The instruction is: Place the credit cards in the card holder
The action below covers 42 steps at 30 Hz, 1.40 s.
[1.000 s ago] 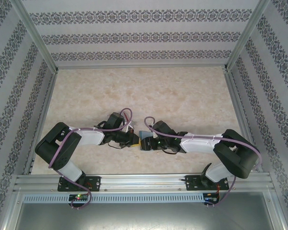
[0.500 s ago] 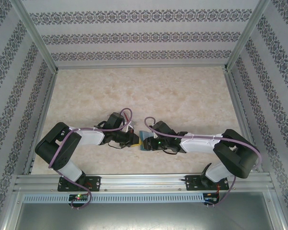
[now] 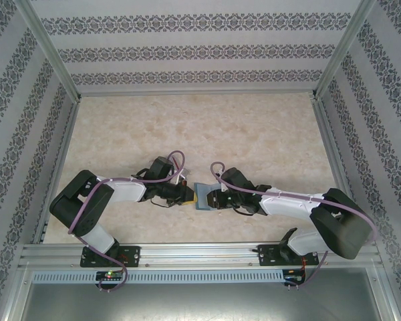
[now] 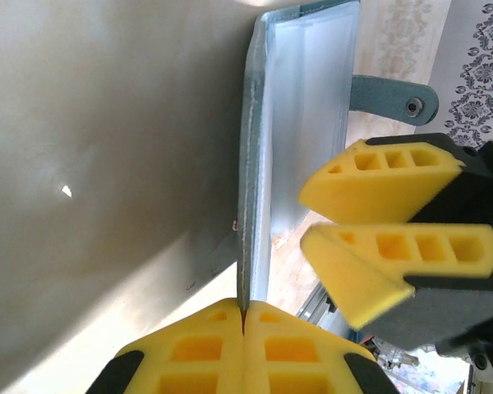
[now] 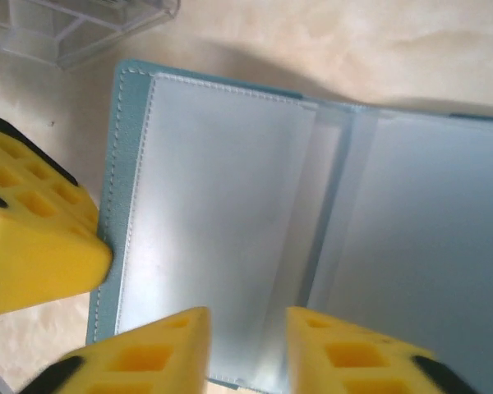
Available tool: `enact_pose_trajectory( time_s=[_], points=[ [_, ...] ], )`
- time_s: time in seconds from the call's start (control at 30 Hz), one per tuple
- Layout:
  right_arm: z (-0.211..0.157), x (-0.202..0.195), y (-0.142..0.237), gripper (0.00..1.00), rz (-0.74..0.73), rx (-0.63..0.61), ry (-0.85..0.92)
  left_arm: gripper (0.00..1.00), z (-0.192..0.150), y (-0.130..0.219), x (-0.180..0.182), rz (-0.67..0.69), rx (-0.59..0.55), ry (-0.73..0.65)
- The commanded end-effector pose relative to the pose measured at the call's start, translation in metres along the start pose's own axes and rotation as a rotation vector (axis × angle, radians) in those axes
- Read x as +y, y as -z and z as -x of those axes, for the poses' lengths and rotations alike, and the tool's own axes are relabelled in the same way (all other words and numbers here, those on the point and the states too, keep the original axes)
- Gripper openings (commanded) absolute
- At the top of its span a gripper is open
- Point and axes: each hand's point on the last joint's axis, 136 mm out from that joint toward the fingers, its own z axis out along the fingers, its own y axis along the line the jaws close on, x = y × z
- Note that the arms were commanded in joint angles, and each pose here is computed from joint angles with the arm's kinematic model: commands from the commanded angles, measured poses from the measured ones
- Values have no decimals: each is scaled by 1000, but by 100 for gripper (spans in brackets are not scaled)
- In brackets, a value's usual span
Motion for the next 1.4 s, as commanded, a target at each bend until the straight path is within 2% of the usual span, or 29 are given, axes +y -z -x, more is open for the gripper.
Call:
enact_pose_trajectory(
  time_s=[0.0,0.07,0.13,0.37,0.47,0.6,0.7,0.8,0.83,0.9,1.0,1.23,1.37],
  points=[
    [-8,6,-2,50,38,36,12,0,-2,-2,0,4,23,-1],
    [-7,21,-2,60,80,32,36,0,-1,-2,-1,-5,17,5],
    [-7,28,-4,63,86,39,62,0,-1,-2,-1,-8,16,4],
    [-13,14,-21,61,4,79,71,0,0,-2,-6,-26,14,2],
    [-15,9,-25,56,-28,89,63,0,0,-2,-8,-37,16,3],
    [-14,5,-25,41,-51,82,57,0,-1,-1,-8,-36,17,-2],
    [-11,3,-20,34,-64,67,53,0,-1,-1,-7,-33,19,0],
    [-9,1,-14,29,-68,46,58,0,-2,-2,-6,-32,18,0],
    [-8,3,-12,34,-56,42,59,0,-1,-2,-6,-33,19,-1],
    [-7,12,-9,56,-2,26,63,0,-1,-3,-5,-36,23,4],
    [-3,25,-3,65,64,3,63,0,-1,-3,-6,-43,20,4],
    [-9,17,-11,65,18,53,63,0,6,-1,-29,-143,9,19],
    [-10,12,-15,50,-2,60,50,0,5,0,-31,-138,16,16]
  ],
)
